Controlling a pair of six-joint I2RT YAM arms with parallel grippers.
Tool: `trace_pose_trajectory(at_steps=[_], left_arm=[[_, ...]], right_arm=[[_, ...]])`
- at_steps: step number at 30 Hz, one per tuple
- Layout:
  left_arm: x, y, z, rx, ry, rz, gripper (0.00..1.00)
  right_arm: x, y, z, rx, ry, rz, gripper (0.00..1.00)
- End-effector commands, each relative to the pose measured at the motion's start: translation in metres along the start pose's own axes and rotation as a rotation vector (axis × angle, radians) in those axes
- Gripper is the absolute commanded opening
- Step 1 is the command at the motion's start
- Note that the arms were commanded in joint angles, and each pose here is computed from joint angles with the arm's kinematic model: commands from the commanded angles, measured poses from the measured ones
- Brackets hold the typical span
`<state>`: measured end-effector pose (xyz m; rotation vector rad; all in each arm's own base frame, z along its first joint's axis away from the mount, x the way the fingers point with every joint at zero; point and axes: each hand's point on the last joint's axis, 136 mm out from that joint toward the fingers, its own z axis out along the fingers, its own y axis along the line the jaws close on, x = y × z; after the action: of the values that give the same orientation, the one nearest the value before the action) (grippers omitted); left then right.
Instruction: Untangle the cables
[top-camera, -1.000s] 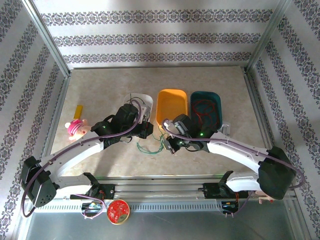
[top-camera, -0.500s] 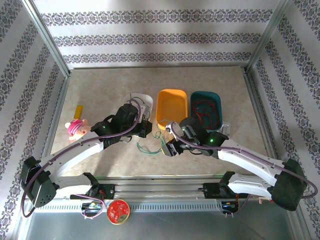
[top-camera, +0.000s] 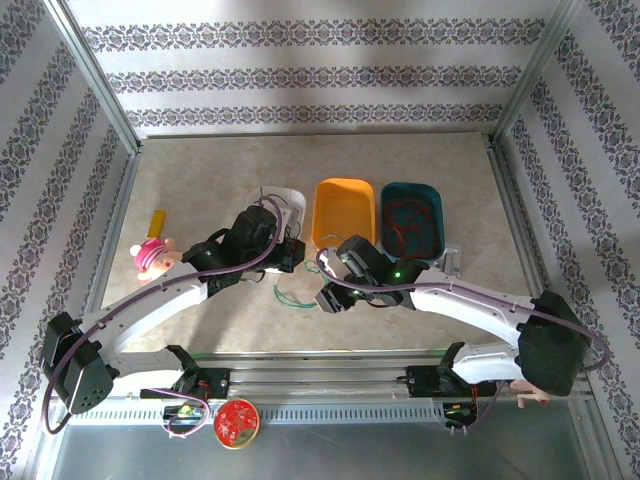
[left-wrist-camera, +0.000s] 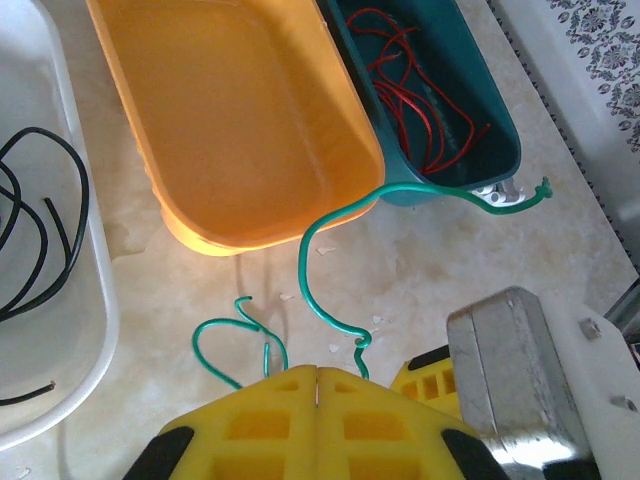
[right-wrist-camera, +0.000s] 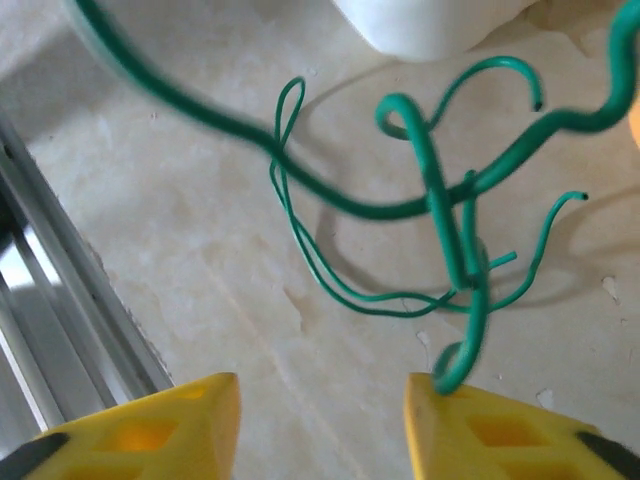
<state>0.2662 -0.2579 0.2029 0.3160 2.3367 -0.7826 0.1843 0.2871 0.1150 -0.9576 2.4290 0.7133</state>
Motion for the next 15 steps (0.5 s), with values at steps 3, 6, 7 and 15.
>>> trace_pose_trajectory(at_steps=[3, 6, 7, 15], left_arm=[[-0.018, -0.019, -0.008, 0.062, -0.056, 0.007, 0.00], [-0.017, -0.020, -0.008, 0.065, -0.051, 0.009, 0.00], [-0.016, -0.019, -0.008, 0.064, -0.048, 0.010, 0.00], [-0.015, -0.020, -0.006, 0.064, -0.042, 0.013, 0.00]], right_arm=[[-0.028, -0.019, -0.006, 0.092, -0.095, 0.014, 0.12], [-0.032, -0.025, -0.011, 0.108, -0.131, 0.038, 0.02], [-0.033, -0.026, -0.013, 0.111, -0.141, 0.041, 0.00], [-0.032, -0.022, -0.023, 0.071, -0.169, 0.051, 0.01]])
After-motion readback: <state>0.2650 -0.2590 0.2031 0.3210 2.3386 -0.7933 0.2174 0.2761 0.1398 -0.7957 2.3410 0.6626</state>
